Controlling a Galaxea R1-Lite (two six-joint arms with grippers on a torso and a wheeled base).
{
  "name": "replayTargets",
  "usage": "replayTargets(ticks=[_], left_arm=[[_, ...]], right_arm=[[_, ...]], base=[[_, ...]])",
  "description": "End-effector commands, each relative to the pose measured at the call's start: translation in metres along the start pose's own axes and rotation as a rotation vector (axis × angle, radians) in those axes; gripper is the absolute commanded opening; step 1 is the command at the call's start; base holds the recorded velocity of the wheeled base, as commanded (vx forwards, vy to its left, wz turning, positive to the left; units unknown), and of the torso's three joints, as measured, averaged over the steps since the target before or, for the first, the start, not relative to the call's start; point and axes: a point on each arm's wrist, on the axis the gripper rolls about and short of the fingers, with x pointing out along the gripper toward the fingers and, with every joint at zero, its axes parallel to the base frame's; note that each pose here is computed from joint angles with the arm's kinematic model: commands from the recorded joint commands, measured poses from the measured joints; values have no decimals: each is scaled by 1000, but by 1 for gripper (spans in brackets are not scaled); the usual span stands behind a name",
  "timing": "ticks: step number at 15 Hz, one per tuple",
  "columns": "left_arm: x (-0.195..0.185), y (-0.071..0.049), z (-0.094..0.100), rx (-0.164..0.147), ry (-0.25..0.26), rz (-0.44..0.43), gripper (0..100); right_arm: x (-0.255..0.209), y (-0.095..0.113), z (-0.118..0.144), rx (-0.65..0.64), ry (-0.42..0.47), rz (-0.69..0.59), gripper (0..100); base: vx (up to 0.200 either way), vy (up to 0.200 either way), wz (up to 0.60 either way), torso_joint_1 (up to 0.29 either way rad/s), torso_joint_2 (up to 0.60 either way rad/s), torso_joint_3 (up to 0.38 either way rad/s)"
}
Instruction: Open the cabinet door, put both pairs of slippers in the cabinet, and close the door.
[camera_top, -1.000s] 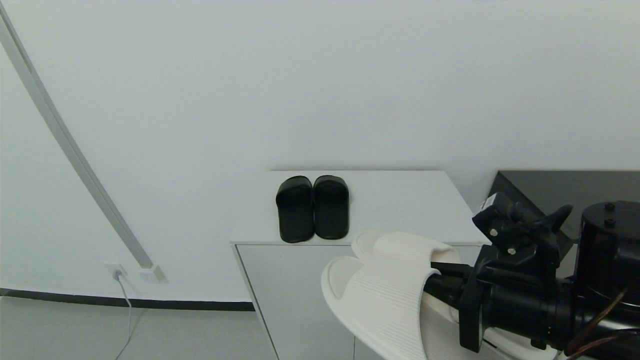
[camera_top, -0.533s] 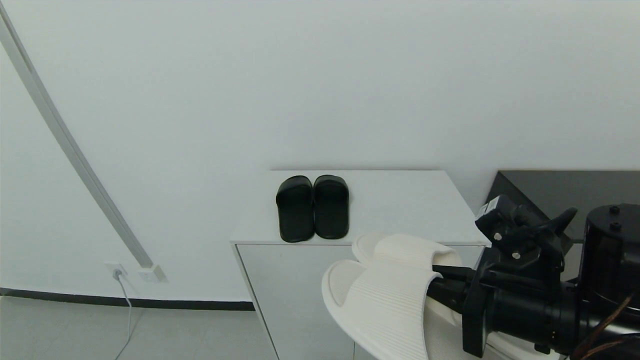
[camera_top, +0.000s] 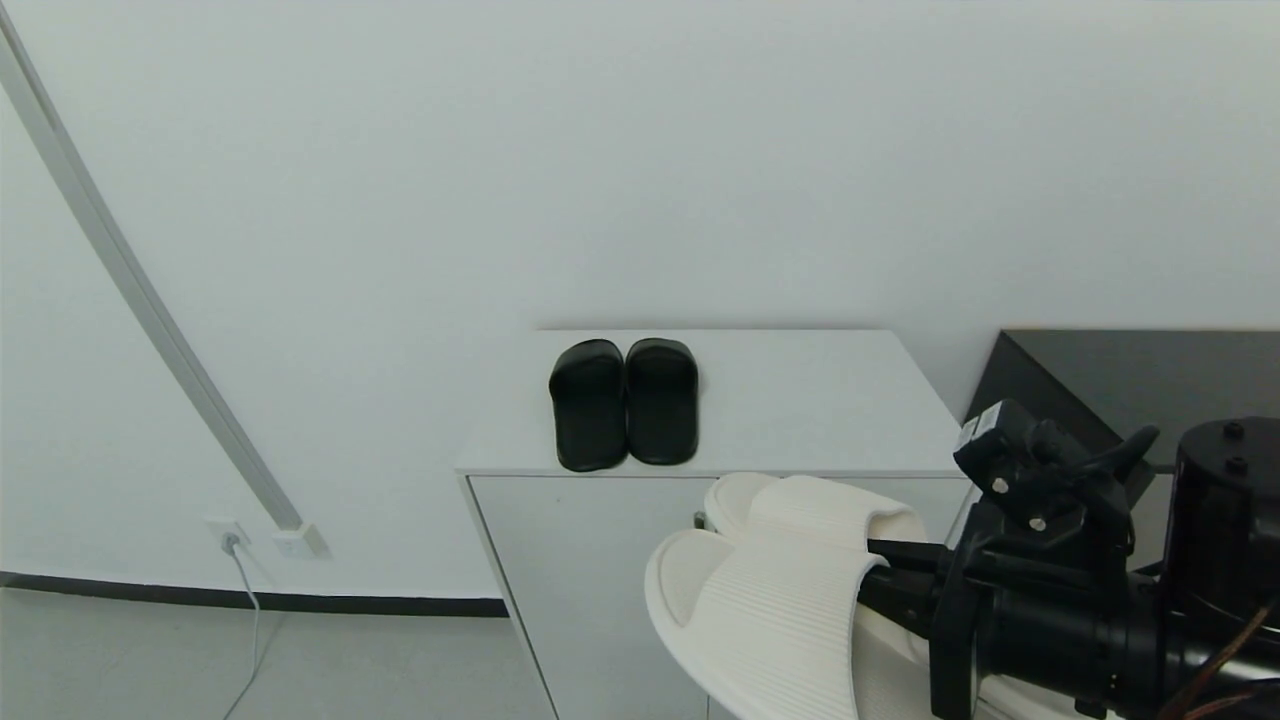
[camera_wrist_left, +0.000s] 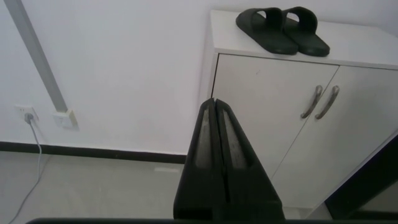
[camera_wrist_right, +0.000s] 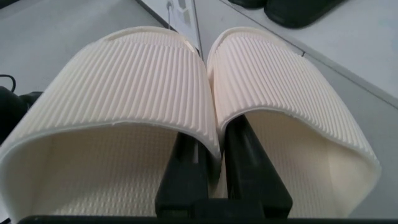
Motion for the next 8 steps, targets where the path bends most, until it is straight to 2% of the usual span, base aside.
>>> replayTargets(ticks=[1,3,4,8], left_arm=[[0,0,0,0,0,-1,0],[0,0,0,0,0,-1,0],[0,0,0,0,0,-1,100],[0,0,0,0,0,-1,100]], right_arm=[[0,0,0,-1,1,1,0],[-1,1,0,-1,-2,3,0],[-1,1,0,-2,-2,4,0],[-2,3,2,-4,-9,9,0]], base=[[0,0,0,-149,359,193],[0,0,0,-166,376,207],[0,0,0,-173,398,227],[0,0,0,-215,489,276]])
